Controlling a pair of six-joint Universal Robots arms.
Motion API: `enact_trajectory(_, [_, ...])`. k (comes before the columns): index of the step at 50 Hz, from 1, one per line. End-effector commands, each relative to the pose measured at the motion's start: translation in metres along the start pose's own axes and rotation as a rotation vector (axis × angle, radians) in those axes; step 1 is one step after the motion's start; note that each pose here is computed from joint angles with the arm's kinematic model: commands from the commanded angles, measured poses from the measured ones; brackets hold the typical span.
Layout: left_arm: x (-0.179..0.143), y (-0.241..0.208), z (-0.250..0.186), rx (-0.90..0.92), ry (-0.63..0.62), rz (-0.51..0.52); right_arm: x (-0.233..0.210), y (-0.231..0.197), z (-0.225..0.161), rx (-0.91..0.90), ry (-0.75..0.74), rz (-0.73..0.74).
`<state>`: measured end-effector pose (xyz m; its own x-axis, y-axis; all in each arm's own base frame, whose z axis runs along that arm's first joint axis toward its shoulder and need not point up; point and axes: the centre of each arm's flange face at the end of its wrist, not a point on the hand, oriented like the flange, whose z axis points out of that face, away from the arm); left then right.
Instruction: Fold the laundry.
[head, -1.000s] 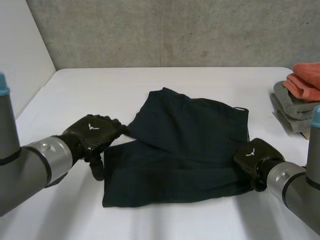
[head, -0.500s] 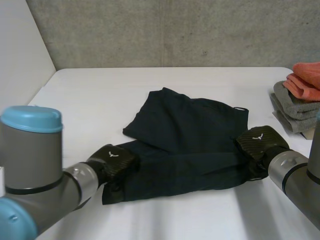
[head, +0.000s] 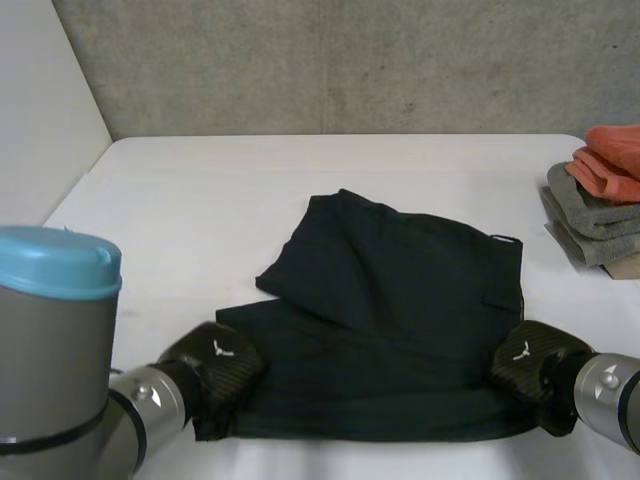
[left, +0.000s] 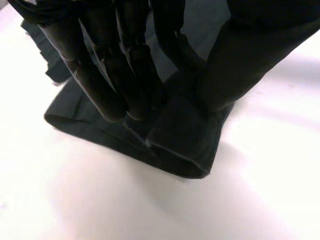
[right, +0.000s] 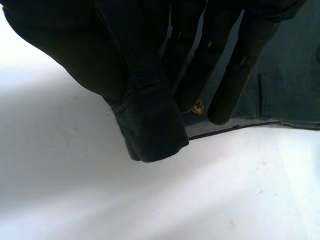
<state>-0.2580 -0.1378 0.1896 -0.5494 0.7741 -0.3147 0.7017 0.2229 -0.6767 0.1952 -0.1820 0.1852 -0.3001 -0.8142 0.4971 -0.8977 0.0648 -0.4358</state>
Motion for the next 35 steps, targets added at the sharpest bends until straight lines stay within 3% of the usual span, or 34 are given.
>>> enact_trajectory(1, [-0.028, -0.026, 0.021, 0.106, -0.095, -0.013, 0.014, -0.009, 0.018, 0.074, 0.085, 0.118])
enact_trajectory(9, [-0.053, -0.096, 0.069, 0.414, -0.232, 0.012, 0.059, -0.025, 0.044, 0.157, 0.255, 0.28])
enact_trajectory(13, [-0.072, -0.141, 0.106, 0.588, -0.341, 0.015, 0.097, -0.031, 0.064, 0.192, 0.425, 0.35])
enact_trajectory(22, [-0.105, -0.173, 0.177, 0.695, -0.547, 0.036, 0.15, -0.041, 0.115, 0.361, 0.695, 0.366])
enact_trajectory(29, [-0.089, -0.164, 0.213, 0.732, -0.481, 0.063, 0.165, -0.044, 0.161, 0.404, 0.825, 0.275])
enact_trajectory(35, [-0.071, -0.168, 0.209, 0.764, -0.398, 0.043, 0.169, -0.043, 0.163, 0.353, 0.879, 0.253])
